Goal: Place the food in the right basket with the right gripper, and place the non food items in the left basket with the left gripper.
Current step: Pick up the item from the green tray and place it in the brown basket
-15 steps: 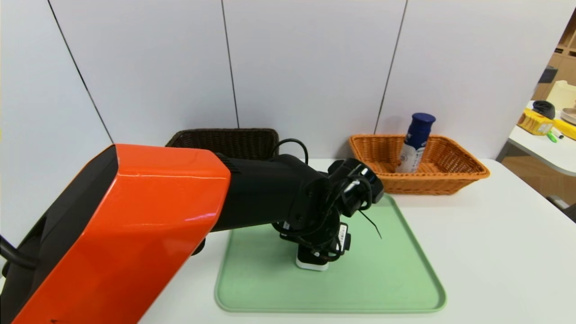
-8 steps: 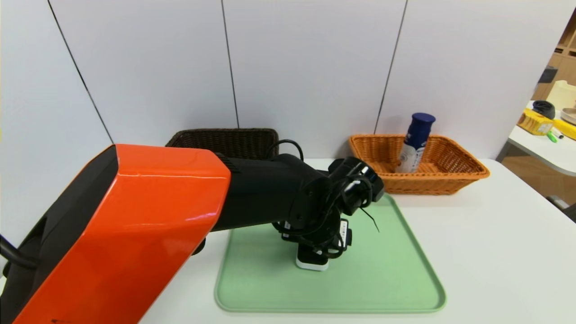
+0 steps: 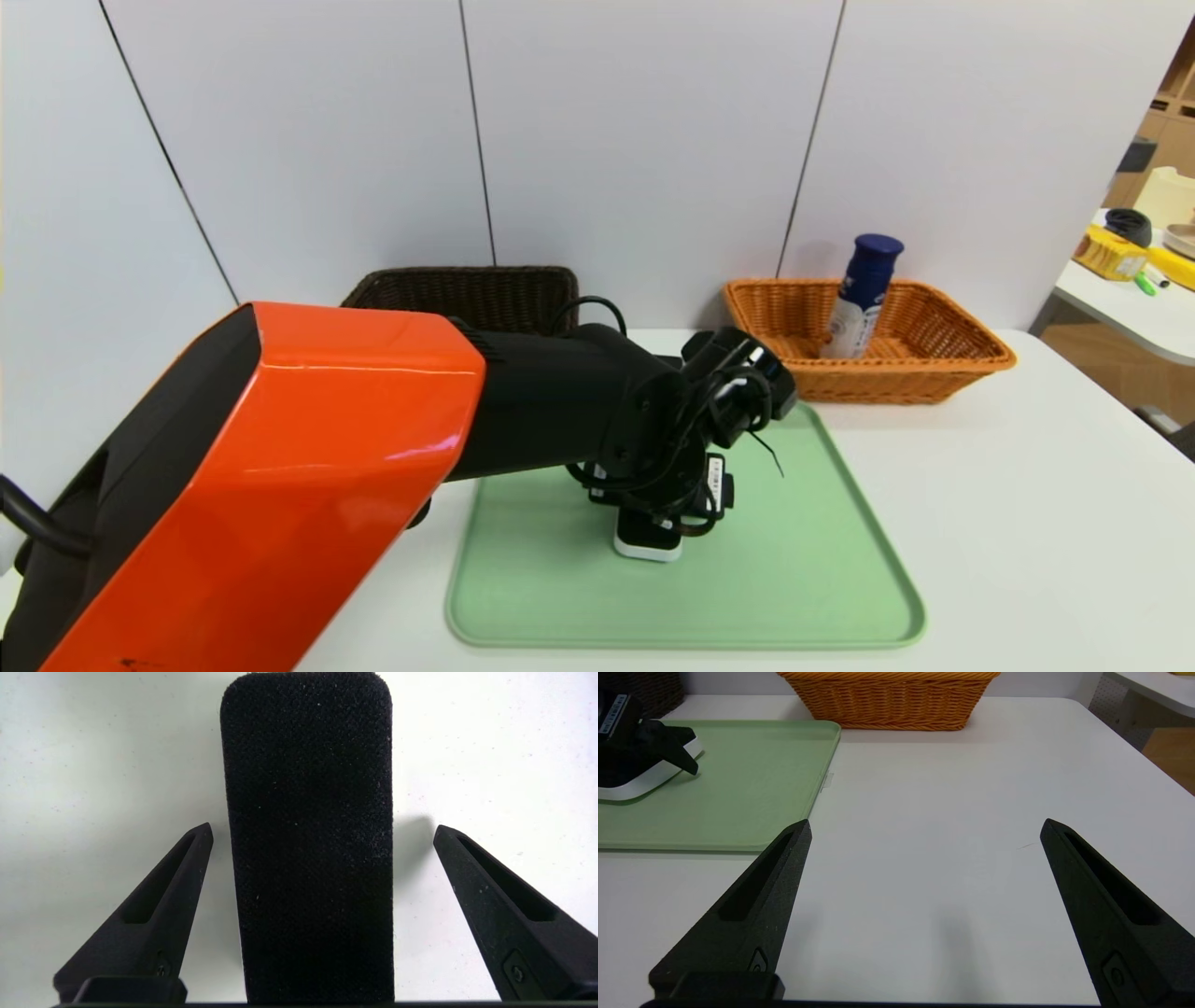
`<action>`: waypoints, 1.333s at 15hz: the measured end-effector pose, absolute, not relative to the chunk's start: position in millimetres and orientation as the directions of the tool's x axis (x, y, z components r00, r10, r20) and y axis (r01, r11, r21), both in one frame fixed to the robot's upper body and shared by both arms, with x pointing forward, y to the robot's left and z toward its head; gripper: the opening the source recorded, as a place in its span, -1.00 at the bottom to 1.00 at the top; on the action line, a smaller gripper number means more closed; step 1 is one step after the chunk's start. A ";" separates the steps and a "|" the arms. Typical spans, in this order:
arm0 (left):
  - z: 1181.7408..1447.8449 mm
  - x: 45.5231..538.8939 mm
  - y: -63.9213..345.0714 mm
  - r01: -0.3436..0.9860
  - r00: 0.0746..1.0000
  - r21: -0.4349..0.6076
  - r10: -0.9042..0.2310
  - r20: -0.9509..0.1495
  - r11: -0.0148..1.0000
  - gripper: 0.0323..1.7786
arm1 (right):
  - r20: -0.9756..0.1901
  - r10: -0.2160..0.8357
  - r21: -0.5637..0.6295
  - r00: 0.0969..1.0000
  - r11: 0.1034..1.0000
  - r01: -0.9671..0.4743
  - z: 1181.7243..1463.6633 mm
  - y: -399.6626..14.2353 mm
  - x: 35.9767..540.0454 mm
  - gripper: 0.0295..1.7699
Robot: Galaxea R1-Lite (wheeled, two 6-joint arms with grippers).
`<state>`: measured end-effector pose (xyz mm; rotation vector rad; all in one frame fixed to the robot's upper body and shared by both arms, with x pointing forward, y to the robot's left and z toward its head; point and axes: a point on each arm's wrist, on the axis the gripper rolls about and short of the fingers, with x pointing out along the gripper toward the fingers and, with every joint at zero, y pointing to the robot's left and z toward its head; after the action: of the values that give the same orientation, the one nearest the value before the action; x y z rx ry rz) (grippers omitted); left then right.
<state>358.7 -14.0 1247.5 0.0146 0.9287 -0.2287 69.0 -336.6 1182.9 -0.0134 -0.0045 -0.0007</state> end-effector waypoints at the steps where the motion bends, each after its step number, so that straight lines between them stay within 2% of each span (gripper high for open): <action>1: 1246.9 358.8 -14.2 0.202 0.576 -0.085 -0.189 -0.796 0.976 0.90 | 0.004 0.000 -0.013 1.000 1.000 0.000 1182.9 -336.6 69.0 0.91; 7: 1246.5 360.8 -12.7 0.200 0.575 -0.080 -0.183 -0.797 0.977 0.89 | 0.004 0.000 -0.013 1.000 1.000 0.000 1182.9 -336.6 69.0 0.91; 10: 1246.3 361.0 -11.8 0.200 0.573 -0.075 -0.178 -0.800 0.977 0.30 | 0.004 0.000 -0.013 1.000 1.000 0.000 1182.8 -336.6 69.0 0.91; 11: 1246.4 361.1 -11.7 0.200 0.573 -0.074 -0.178 -0.800 0.977 0.17 | 0.004 0.000 -0.013 1.000 1.000 0.000 1182.8 -336.5 69.0 0.91; 12: 1246.4 361.1 -11.7 0.201 0.573 -0.073 -0.178 -0.800 0.977 0.12 | 0.005 0.000 -0.013 1.000 1.000 0.000 1182.9 -336.6 69.0 0.91; 17: 1247.8 360.6 -10.9 0.205 0.572 -0.072 -0.179 -0.800 0.976 0.08 | 0.004 0.000 -0.013 1.000 1.000 0.000 1182.9 -336.6 69.0 0.91; 20: 1257.9 359.6 -6.8 0.208 0.583 -0.080 -0.190 -0.790 0.975 0.07 | 0.004 0.000 -0.013 1.000 1.000 0.000 1182.9 -336.6 69.0 0.91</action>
<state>359.6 -6.8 1257.9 0.0219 0.9198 -0.2325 69.0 -336.6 1182.9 -0.0134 -0.0045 -0.0005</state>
